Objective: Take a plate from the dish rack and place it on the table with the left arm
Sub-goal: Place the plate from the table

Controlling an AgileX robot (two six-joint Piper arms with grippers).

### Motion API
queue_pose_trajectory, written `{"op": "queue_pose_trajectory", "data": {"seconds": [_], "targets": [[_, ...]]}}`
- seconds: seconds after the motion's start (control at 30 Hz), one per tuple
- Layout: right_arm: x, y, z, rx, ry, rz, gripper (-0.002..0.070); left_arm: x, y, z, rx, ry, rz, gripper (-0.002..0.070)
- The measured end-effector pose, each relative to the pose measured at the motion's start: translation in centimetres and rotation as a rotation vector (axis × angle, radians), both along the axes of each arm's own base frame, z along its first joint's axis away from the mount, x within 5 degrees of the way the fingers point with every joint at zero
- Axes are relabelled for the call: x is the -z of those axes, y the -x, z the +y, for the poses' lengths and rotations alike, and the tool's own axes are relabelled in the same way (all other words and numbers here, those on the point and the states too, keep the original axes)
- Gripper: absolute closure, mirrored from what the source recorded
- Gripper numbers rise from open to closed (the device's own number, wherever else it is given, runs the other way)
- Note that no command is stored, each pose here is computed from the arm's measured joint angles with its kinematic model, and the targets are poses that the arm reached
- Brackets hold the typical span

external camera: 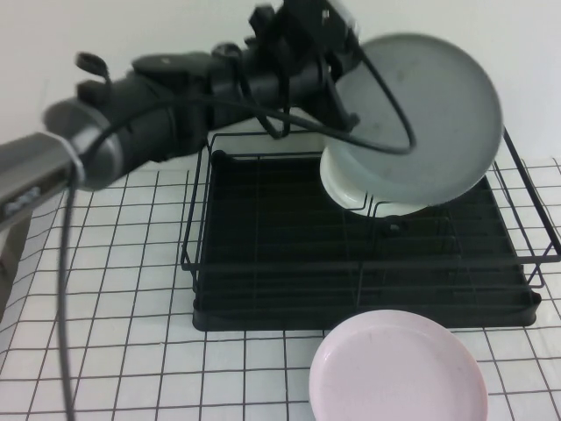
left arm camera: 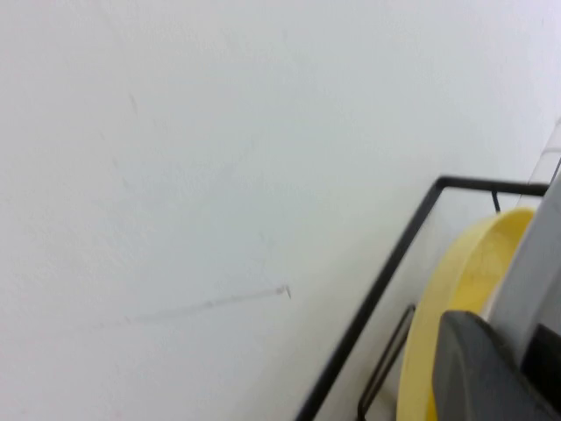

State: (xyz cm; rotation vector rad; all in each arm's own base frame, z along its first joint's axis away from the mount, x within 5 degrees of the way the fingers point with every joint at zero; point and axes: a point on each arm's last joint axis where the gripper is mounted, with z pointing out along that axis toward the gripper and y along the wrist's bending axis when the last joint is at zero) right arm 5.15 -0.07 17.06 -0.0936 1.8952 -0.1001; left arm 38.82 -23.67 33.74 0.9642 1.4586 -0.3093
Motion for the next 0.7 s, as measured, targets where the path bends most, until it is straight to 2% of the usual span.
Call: {"op": "queue_pose_trajectory", "data": {"seconds": [0.17,0.3,0.4,0.5,0.7], "targets": [[0.0,0.0,0.0,0.000,0.000,0.000,0.0679,-4.8,2.4,1.1,-0.001,0.111,-0.037,0.0668],[0.0,0.0,0.0,0.000,0.000,0.000,0.0679,-8.0,4.5,2.2,-0.007,0.229,0.027,0.0670],[0.0,0.0,0.0,0.000,0.000,0.000,0.0679,-10.0,6.7,2.9,0.026,0.304,0.135,0.0671],[0.0,0.0,0.0,0.000,0.000,0.000,0.0679,-10.5,8.9,3.2,0.096,0.274,0.289,0.0671],[0.0,0.0,0.0,0.000,0.000,0.000,0.0679,-8.1,11.3,3.6,0.158,0.027,0.574,0.0671]]}}
